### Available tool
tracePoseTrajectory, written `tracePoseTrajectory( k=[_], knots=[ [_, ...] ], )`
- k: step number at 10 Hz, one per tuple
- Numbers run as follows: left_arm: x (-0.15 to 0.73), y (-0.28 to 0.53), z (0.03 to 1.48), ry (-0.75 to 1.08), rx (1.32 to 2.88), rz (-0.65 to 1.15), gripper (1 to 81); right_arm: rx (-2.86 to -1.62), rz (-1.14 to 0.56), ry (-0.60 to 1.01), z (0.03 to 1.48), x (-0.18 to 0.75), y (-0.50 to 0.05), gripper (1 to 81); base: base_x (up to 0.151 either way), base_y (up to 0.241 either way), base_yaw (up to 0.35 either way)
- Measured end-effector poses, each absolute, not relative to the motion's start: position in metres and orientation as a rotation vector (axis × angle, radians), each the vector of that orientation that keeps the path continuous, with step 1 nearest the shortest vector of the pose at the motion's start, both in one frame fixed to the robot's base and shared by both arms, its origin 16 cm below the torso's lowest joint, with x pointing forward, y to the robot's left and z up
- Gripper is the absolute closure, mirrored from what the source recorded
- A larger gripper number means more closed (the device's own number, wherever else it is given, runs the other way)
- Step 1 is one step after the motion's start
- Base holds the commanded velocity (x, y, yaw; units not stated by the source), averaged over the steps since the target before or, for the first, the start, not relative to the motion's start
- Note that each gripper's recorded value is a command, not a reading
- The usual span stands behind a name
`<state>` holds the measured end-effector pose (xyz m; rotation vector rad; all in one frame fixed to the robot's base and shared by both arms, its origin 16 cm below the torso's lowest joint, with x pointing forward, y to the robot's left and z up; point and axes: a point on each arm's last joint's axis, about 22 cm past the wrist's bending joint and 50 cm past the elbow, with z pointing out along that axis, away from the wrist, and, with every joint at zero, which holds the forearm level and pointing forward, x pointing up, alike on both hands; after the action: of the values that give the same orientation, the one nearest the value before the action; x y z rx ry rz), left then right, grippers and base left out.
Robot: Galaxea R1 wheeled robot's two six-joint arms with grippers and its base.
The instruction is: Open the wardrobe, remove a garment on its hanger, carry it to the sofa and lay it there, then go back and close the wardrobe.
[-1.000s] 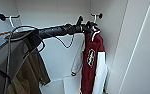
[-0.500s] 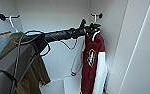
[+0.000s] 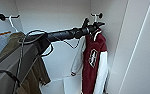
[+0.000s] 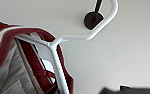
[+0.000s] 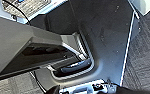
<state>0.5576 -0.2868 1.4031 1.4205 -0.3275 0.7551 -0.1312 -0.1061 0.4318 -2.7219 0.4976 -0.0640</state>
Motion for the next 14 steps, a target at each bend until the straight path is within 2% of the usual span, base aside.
tracePoseTrajectory(
  k=[9,10,14],
  knots=[
    [0.538,-0.275,1.431,-0.389,1.196,0.787,1.0,-2.72,-0.052,0.507,0.432,-0.136,-0.105,1.0,0.0,0.0,0.0],
    [0.538,-0.271,1.433,-0.384,1.186,0.777,81.1,-2.72,-0.052,0.507,0.432,-0.136,-0.105,1.0,0.0,0.0,0.0],
    [0.516,-0.269,1.437,-0.423,1.127,0.748,81.1,-2.719,-0.043,0.515,0.433,-0.141,-0.104,1.0,0.0,0.0,0.0]
  ],
)
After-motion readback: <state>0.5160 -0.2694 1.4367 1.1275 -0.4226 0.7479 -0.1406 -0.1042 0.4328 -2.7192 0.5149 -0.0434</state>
